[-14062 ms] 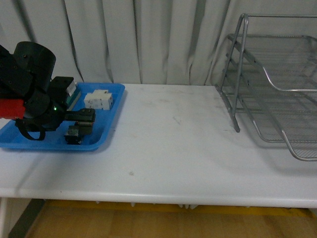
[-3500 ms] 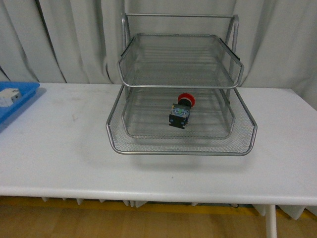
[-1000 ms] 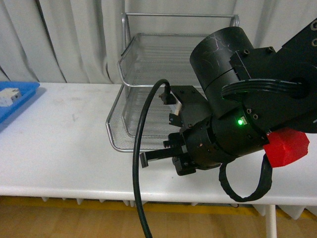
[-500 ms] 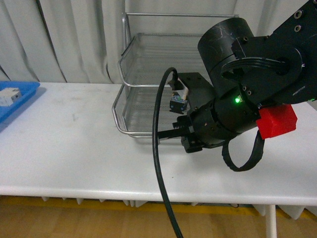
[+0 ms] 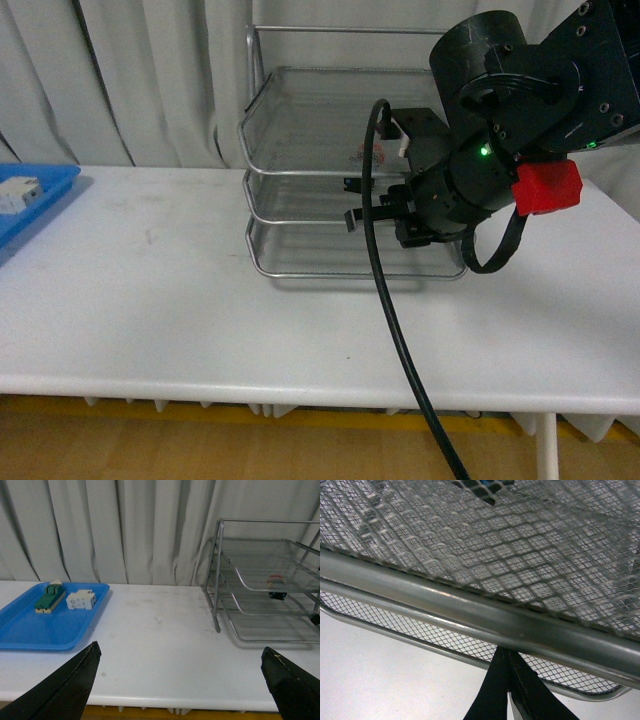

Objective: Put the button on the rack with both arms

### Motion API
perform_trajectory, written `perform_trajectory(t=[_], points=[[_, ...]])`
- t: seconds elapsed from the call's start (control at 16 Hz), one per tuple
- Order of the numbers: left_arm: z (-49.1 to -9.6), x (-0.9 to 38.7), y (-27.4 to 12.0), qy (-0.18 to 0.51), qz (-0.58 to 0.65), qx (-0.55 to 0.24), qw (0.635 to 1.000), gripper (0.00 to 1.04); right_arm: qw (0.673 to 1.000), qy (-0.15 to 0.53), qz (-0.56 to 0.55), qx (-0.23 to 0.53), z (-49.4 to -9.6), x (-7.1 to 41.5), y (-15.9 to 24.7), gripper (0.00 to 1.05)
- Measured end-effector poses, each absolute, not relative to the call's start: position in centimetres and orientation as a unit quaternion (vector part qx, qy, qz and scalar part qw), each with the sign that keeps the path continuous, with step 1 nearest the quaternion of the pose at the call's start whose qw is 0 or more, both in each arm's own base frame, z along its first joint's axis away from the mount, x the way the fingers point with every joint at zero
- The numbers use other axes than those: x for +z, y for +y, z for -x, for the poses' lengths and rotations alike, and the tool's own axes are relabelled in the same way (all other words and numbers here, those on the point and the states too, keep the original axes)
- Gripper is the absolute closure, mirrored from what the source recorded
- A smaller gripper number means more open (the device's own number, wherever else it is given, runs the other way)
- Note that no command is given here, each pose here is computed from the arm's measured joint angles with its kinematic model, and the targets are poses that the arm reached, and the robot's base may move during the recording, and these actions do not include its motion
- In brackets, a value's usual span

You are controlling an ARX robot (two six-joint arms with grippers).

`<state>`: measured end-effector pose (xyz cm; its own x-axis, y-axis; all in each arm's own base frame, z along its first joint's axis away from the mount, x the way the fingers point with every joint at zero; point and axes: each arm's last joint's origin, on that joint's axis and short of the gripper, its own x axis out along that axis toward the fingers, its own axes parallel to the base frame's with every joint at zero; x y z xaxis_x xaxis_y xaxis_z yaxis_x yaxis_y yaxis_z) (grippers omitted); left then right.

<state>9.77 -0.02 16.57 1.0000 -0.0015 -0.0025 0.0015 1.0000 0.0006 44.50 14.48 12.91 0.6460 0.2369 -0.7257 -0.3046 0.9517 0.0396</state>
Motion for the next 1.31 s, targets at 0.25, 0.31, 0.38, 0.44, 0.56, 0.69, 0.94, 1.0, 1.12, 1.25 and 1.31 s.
perform_trajectory(t=[0.25, 0.31, 0.38, 0.44, 0.56, 0.69, 0.94, 1.0, 1.12, 1.25, 1.31], points=[[-9.8, 16.6, 0.0, 0.001, 0.0, -0.001, 1.0, 0.07, 0.906, 0.396, 0.038, 0.144, -44.6, 12.7, 14.5, 1.03], [-9.8, 16.6, 0.0, 0.001, 0.0, -0.001, 1.0, 0.07, 0.907, 0.395, 0.034, 0.142, -44.5, 12.6, 14.5, 1.03], [-9.8, 16.6, 0.0, 0.001, 0.0, -0.001, 1.0, 0.07, 0.907, 0.396, 0.028, 0.139, -44.2, 12.8, 14.3, 1.03], [-9.8, 16.6, 0.0, 0.001, 0.0, -0.001, 1.0, 0.07, 0.909, 0.392, 0.016, 0.14, -43.6, 13.2, 14.2, 1.03], [-9.8, 16.6, 0.0, 0.001, 0.0, -0.001, 1.0, 0.07, 0.914, 0.372, -0.028, 0.161, -41.6, 15.1, 13.7, 1.03], [-9.8, 16.6, 0.0, 0.001, 0.0, -0.001, 1.0, 0.07, 0.921, 0.33, -0.095, 0.182, -38.7, 18.2, 12.4, 1.03], [-9.8, 16.6, 0.0, 0.001, 0.0, -0.001, 1.0, 0.07, 0.933, 0.257, -0.192, 0.162, -31.6, 21.0, 5.6, 1.03], [-9.8, 16.6, 0.0, 0.001, 0.0, -0.001, 1.0, 0.07, 0.94, 0.229, -0.206, 0.148, -29.5, 22.0, 3.4, 1.03], [-9.8, 16.6, 0.0, 0.001, 0.0, -0.001, 1.0, 0.07, 0.945, 0.206, -0.216, 0.133, -27.4, 23.1, 1.0, 1.03], [-9.8, 16.6, 0.0, 0.001, 0.0, -0.001, 1.0, 0.07, 0.95, 0.193, -0.215, 0.123, -26.7, 23.5, -0.2, 1.03], [-9.8, 16.6, 0.0, 0.001, 0.0, -0.001, 1.0, 0.07, 0.951, 0.188, -0.215, 0.116, -26.4, 23.7, -0.8, 1.03]])
